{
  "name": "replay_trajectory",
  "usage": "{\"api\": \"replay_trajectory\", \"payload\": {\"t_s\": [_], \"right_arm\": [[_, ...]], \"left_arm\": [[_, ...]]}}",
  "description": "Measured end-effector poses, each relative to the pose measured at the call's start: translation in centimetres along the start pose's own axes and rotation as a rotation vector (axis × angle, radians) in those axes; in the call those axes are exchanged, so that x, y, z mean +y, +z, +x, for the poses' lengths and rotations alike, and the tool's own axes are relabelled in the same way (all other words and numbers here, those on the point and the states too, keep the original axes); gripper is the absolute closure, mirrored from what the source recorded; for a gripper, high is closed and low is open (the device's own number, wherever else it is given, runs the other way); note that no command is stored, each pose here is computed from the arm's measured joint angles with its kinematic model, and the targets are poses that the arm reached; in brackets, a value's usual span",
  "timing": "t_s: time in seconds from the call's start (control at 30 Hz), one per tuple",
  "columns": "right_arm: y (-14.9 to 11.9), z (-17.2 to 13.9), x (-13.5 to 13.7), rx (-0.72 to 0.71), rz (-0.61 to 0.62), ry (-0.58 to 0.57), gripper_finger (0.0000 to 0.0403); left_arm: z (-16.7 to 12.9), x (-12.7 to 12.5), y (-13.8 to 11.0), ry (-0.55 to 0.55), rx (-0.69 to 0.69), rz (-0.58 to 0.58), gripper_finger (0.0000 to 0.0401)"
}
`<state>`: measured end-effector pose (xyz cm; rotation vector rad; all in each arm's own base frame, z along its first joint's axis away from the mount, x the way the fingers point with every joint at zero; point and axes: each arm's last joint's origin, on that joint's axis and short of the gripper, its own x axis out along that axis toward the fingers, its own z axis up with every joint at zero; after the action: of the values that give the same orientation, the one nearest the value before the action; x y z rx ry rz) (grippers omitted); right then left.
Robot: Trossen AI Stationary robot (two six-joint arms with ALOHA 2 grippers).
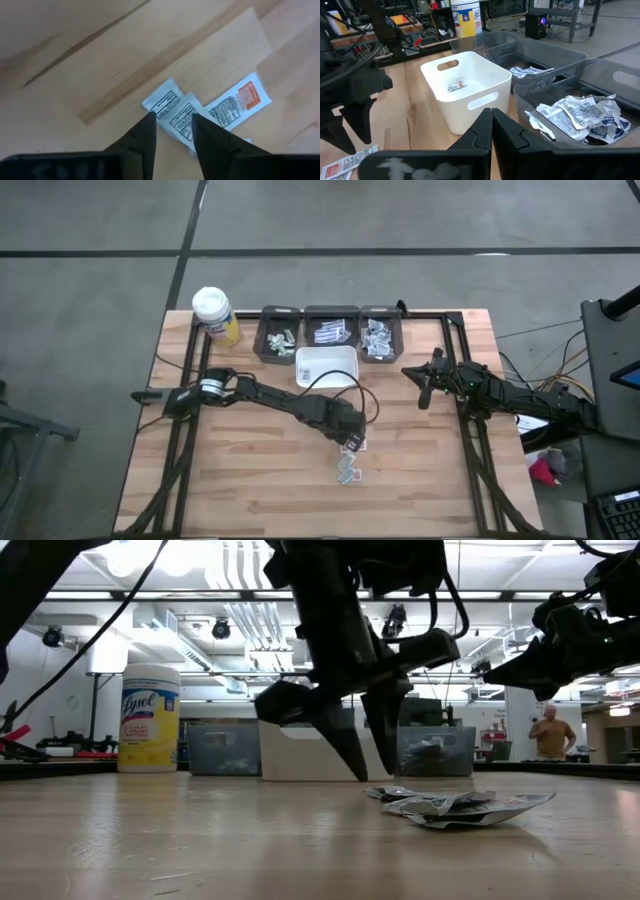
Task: Pick & Place First Aid Supplies
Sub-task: Put the orange ointment pack into the white bin
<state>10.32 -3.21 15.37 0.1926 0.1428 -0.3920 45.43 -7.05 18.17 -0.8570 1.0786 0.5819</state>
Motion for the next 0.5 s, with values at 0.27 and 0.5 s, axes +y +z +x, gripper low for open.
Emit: {"api": "replay_trajectory", "payload": {"t_s": [0.27,0.5], "right_arm": [[0.01,0.0,0.0,0.0,0.0,0.0,0.0394],[0.0,0.0,0.0,0.0,0.0,0.0,0.0394]], "left_arm": [[0.39,0.26,-0.13,0.005,-0.002,-0.053,0.0279],[0.86,0.12,0.36,-0.019,-0.033,-0.044,0.0279]]}}
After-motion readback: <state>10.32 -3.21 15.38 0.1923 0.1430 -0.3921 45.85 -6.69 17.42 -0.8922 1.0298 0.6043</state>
